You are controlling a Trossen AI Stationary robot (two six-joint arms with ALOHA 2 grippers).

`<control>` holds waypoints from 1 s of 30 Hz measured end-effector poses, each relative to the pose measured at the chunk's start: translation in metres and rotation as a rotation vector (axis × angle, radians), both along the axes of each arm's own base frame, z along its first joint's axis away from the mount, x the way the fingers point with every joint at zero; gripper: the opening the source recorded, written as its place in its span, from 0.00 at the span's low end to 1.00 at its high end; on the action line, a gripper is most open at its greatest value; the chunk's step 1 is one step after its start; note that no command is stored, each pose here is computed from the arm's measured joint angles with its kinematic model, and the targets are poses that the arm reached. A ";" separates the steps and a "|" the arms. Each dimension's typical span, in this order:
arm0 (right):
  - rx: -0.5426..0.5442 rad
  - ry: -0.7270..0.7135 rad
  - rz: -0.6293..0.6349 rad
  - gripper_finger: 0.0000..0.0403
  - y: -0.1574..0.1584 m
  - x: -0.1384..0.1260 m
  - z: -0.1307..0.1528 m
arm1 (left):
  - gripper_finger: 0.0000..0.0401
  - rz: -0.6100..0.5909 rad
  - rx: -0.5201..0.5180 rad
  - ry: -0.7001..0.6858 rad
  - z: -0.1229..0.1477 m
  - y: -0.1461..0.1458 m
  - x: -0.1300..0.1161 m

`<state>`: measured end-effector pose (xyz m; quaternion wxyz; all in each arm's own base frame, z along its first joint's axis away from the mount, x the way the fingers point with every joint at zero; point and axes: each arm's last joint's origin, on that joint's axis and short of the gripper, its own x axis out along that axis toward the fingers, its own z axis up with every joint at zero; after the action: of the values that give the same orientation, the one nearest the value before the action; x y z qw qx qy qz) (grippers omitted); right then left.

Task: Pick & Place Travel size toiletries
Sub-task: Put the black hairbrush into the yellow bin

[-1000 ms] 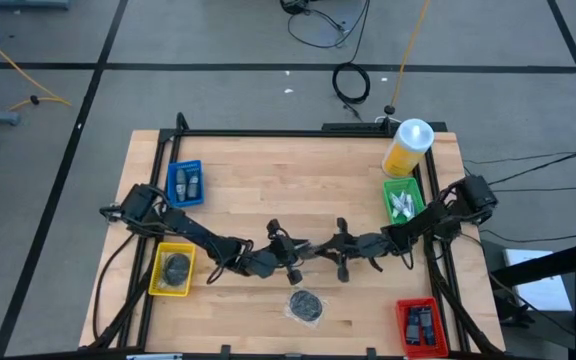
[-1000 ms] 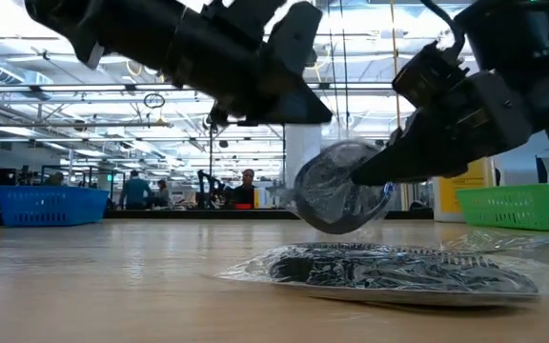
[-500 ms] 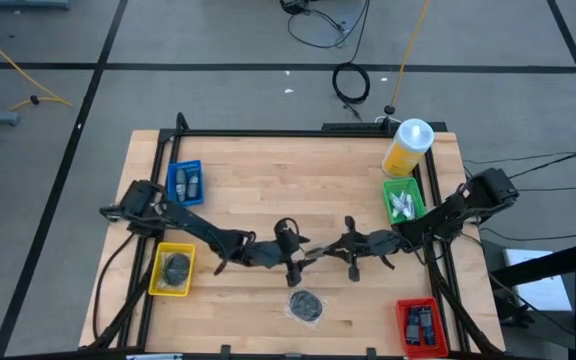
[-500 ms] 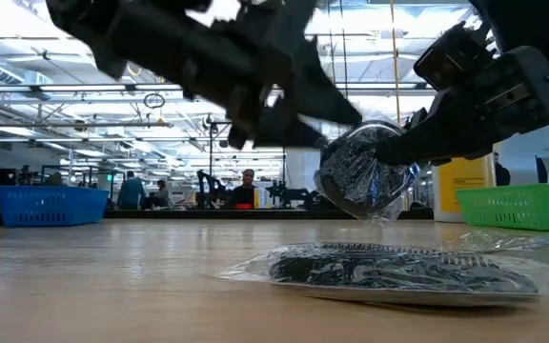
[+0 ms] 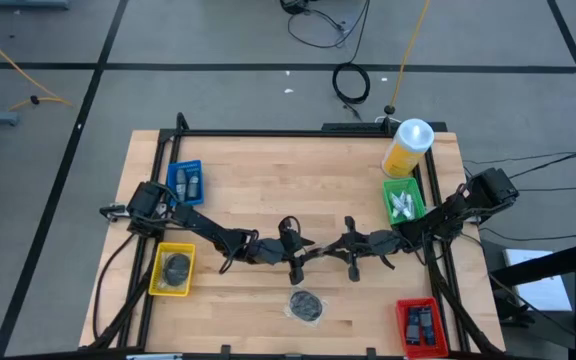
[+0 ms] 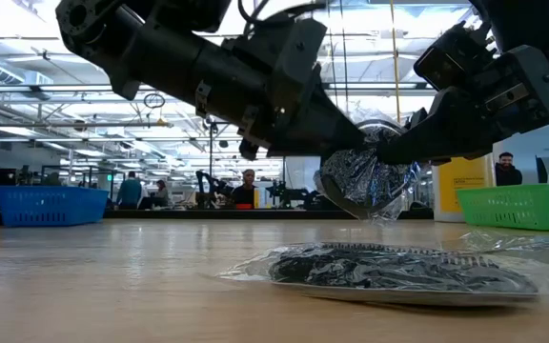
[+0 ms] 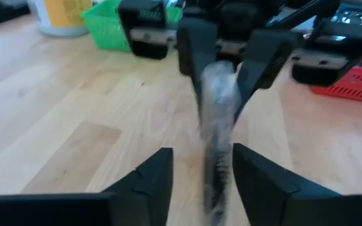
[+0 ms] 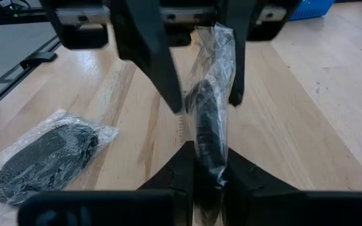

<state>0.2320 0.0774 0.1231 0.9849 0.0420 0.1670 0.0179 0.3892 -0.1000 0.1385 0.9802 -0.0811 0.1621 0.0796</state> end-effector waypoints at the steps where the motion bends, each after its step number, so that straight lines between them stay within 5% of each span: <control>1: 0.002 -0.004 0.000 0.09 0.000 0.000 0.000 | 0.37 0.002 -0.002 0.003 -0.001 0.000 0.000; 10: 0.017 -0.049 0.000 0.13 0.000 0.001 0.005 | 0.25 -0.008 0.028 0.005 -0.001 0.002 0.001; 16: 0.023 -0.044 0.001 0.18 0.001 0.001 0.004 | 0.04 -0.024 0.042 0.023 -0.002 -0.002 -0.001; 24: 0.041 -0.009 0.048 0.37 0.000 -0.004 0.012 | 0.05 0.033 0.028 0.141 0.020 -0.018 -0.024; 30: 0.044 -0.004 0.040 0.41 -0.004 -0.014 0.010 | 0.05 0.051 -0.067 0.216 0.064 -0.036 -0.064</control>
<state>0.2179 0.0738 0.1331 0.9835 0.0603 0.1652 0.0414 0.3250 -0.1359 0.2025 0.9513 -0.1091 0.2674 0.1075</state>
